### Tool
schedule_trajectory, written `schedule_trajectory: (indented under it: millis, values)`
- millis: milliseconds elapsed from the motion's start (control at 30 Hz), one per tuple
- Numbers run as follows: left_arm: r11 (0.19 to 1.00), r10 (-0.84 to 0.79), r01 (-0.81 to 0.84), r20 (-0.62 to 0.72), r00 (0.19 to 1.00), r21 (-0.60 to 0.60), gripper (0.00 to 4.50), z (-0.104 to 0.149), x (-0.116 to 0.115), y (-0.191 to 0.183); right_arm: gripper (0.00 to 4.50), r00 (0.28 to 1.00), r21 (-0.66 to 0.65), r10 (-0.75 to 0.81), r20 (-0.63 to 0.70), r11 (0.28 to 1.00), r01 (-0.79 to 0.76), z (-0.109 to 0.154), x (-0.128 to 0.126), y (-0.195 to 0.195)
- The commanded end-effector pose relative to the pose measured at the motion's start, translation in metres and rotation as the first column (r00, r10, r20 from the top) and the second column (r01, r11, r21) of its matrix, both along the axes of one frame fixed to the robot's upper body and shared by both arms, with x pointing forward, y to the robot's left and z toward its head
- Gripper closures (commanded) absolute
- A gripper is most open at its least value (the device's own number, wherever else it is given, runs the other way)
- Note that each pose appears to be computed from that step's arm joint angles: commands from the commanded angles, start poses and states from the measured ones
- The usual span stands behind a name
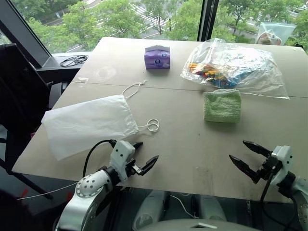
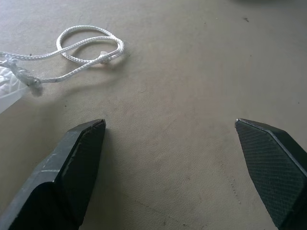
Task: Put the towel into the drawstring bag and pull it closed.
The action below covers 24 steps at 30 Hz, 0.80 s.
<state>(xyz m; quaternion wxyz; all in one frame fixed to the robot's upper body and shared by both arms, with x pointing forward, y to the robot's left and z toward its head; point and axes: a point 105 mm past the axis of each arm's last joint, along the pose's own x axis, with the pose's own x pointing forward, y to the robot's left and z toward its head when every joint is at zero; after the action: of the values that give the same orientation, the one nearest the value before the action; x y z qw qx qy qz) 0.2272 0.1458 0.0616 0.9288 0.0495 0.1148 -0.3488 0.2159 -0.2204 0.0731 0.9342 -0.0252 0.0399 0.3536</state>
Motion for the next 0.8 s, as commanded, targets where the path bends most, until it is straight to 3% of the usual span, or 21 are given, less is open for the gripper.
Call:
schedule_trajectory:
  millis: [33,267,433,633,800]
  values:
    - [1.0,-0.022,0.022,0.048,0.999,-0.004,0.04,0.011,0.002,-0.004,0.0,0.999,-0.008,0.004,0.038,1.0,-0.004,0.009,0.001,-0.002]
    - [0.999,-0.037,0.037,0.093,0.995,-0.003,0.04,0.025,0.01,-0.003,0.0,0.999,-0.011,0.002,0.044,1.0,-0.002,0.01,-0.002,-0.003]
    - [0.997,0.016,-0.006,0.132,0.991,-0.076,0.04,0.042,0.023,-0.002,0.0,0.998,-0.033,0.025,0.058,0.999,-0.023,0.016,0.0,-0.004]
    - [0.955,0.248,-0.202,0.214,0.945,-0.218,0.04,0.081,0.059,0.005,0.0,0.984,-0.049,0.124,0.127,0.992,-0.119,0.045,0.021,0.004]
    - [0.903,0.412,-0.358,0.236,0.88,-0.239,0.04,0.096,0.08,0.023,0.0,0.949,-0.06,0.264,0.175,0.965,-0.257,0.071,0.043,0.025]
